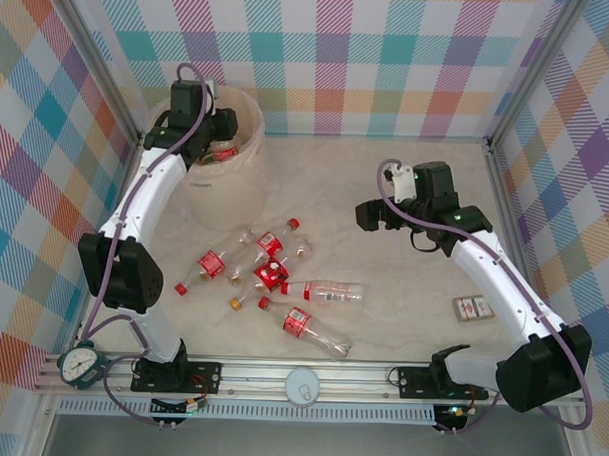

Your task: Put the plastic bottles in the bin

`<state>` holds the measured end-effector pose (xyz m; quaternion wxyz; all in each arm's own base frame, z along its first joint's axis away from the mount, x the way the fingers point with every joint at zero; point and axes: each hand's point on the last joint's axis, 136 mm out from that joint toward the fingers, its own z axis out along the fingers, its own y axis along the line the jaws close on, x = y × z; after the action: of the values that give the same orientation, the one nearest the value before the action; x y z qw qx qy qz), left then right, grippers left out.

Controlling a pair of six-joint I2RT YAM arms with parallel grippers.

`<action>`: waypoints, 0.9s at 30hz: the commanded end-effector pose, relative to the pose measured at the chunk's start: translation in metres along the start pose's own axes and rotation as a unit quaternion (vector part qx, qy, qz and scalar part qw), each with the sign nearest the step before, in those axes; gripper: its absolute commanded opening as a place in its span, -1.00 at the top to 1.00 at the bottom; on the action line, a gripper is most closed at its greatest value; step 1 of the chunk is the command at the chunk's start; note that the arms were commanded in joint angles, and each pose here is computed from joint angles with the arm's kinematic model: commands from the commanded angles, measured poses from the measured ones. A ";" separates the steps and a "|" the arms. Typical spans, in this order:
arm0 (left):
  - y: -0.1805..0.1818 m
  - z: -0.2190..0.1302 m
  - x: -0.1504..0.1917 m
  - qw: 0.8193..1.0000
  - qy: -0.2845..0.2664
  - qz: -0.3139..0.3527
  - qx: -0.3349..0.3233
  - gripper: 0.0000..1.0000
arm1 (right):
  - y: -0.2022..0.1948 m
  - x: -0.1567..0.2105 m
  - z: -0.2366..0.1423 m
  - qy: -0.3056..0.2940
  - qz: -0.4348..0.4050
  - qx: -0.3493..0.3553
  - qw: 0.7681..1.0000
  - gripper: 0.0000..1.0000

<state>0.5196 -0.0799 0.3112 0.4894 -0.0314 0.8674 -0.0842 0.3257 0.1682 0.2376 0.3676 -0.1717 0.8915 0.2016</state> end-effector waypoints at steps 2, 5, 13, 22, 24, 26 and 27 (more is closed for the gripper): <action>0.001 0.016 0.034 0.999 0.044 0.012 -0.004 0.34 | 0.004 -0.001 0.001 0.001 -0.007 -0.011 1.000 -0.98; 0.000 0.024 0.049 0.998 0.061 0.012 -0.004 0.34 | 0.004 0.000 0.002 0.002 -0.006 -0.012 1.000 -0.98; 0.003 0.045 0.080 0.995 0.096 0.006 -0.007 0.34 | 0.002 0.005 0.004 0.009 -0.007 -0.010 1.000 -0.98; -0.005 0.056 0.086 0.995 0.100 -0.011 0.012 -0.34 | 0.001 0.009 0.005 0.013 -0.009 -0.007 1.000 -0.98; -0.007 0.054 0.081 0.995 0.095 -0.012 0.015 -0.51 | 0.001 0.009 0.005 0.014 -0.010 -0.006 1.000 -0.98; -0.010 0.051 0.072 0.996 0.087 -0.012 0.021 -0.61 | 0.001 0.011 0.006 0.018 -0.010 -0.007 1.000 -0.98; -0.012 0.049 0.068 0.996 0.084 -0.013 0.024 -0.65 | 0.001 0.011 0.006 0.019 -0.011 -0.007 1.000 -0.98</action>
<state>0.5394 -0.0917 0.2561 0.4679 -0.0301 0.8783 -0.0930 0.3253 0.1681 0.2332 0.3642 -0.1784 0.8924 0.1979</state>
